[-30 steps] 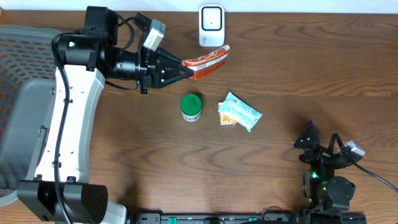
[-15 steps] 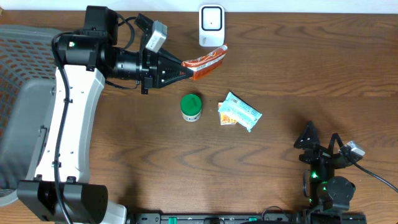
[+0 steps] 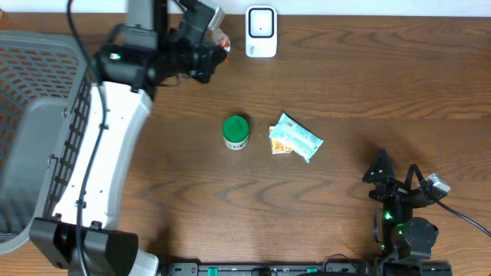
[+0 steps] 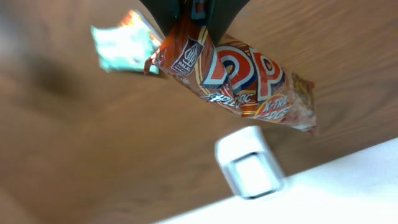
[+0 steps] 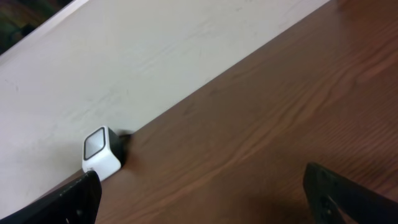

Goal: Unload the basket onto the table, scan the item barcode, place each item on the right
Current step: 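Carry the TOP bar with the left gripper toward the white scanner, then hold the TOP bar's barcode over the scanner window with the left gripper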

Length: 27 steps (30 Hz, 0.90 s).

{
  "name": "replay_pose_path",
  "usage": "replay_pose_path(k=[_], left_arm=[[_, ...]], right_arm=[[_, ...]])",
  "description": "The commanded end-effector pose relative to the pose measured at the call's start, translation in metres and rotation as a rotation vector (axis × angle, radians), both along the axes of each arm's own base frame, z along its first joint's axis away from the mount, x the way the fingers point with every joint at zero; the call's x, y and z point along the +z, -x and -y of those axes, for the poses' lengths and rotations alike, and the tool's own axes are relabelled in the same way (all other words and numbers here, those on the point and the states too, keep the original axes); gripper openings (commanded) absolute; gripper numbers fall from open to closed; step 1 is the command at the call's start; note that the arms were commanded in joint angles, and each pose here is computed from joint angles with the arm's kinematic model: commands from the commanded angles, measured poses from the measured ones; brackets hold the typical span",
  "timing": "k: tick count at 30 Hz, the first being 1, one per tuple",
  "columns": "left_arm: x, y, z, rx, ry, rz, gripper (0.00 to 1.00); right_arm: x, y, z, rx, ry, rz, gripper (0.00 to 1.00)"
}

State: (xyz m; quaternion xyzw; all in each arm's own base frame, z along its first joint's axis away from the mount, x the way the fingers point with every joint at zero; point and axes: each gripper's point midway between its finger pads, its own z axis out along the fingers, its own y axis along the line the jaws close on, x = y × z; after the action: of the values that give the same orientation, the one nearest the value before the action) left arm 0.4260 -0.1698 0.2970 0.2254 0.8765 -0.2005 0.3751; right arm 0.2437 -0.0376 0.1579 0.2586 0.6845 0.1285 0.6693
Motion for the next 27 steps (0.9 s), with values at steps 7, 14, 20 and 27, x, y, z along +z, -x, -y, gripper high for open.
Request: replay_pose_path(k=[7, 14, 20, 27], left_arm=[[0.016, -0.04, -0.008, 0.501, -0.118, 0.167, 0.07], [-0.042, -0.084, 0.004, 0.521, -0.235, 0.184, 0.07], [-0.085, -0.115, 0.016, 0.495, -0.367, 0.243, 0.07], [-0.116, -0.134, 0.049, 0.405, -0.5, 0.354, 0.07]], right_arm=[[-0.001, 0.0, 0.0, -0.001, 0.013, -0.005, 0.99], [-0.001, 0.0, 0.0, -0.001, 0.013, -0.005, 0.99], [-0.001, 0.0, 0.0, -0.001, 0.013, -0.005, 0.99], [-0.001, 0.0, 0.0, -0.001, 0.013, -0.005, 0.99]])
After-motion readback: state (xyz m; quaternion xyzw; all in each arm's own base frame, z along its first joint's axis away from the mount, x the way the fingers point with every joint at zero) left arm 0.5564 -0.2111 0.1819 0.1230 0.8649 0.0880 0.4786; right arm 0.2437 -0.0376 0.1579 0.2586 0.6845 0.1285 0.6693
